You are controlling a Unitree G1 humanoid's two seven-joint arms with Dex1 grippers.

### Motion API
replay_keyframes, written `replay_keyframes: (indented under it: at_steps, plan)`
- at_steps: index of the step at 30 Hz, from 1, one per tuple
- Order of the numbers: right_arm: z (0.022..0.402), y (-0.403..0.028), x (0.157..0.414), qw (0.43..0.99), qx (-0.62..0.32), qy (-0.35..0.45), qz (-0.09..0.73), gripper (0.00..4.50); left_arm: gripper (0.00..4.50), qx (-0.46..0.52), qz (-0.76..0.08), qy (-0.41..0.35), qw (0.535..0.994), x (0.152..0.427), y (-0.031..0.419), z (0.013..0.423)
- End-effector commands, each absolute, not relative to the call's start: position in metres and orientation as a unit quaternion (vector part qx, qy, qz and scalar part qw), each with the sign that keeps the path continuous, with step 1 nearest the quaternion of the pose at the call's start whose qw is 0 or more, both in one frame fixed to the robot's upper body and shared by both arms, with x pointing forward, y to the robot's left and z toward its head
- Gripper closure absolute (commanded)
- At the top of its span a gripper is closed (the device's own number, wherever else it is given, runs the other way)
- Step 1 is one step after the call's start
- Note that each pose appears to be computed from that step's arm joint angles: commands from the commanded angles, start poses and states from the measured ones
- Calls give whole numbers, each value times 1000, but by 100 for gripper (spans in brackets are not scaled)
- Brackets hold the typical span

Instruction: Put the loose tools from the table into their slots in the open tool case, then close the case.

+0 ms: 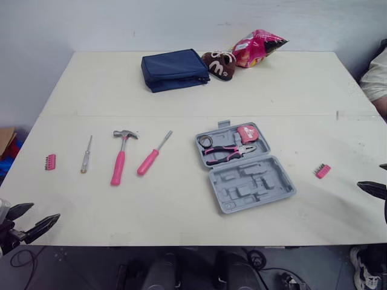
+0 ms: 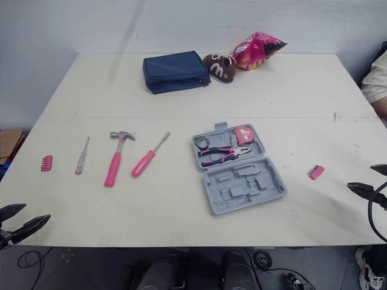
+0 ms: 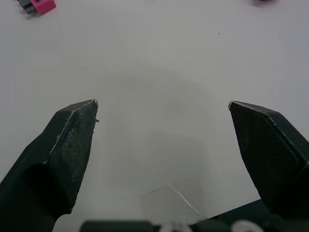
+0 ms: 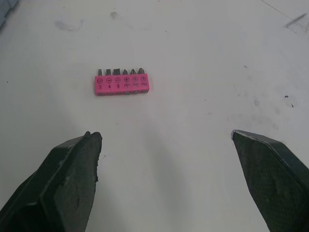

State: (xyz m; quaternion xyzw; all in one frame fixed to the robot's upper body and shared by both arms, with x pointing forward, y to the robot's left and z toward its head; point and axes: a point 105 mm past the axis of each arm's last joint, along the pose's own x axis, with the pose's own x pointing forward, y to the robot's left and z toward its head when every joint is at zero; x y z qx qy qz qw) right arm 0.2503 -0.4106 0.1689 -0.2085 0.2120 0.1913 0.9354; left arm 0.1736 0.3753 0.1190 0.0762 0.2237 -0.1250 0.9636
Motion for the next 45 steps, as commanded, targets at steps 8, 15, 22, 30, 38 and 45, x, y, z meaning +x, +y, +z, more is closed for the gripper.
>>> replay_keyframes:
  at_steps: [8,15,22,30,38,45]
  plan:
    - [181,-406,260,935,-232,189,189,0,9,91,-129,189,969,187,369,125]
    - [193,-385,280,945,-213,167,186,0,9,111,-233,157,953,219,306,139]
    - [193,-342,310,938,-227,153,212,0,9,122,-326,120,930,259,225,149]
    - [176,-308,338,922,-268,163,228,239,241,109,-403,127,900,287,163,139]
    - [157,-270,365,901,-310,166,255,449,442,111,-466,137,867,315,103,116]
    - [140,-247,368,886,-319,171,288,449,442,88,-510,146,843,325,55,112]
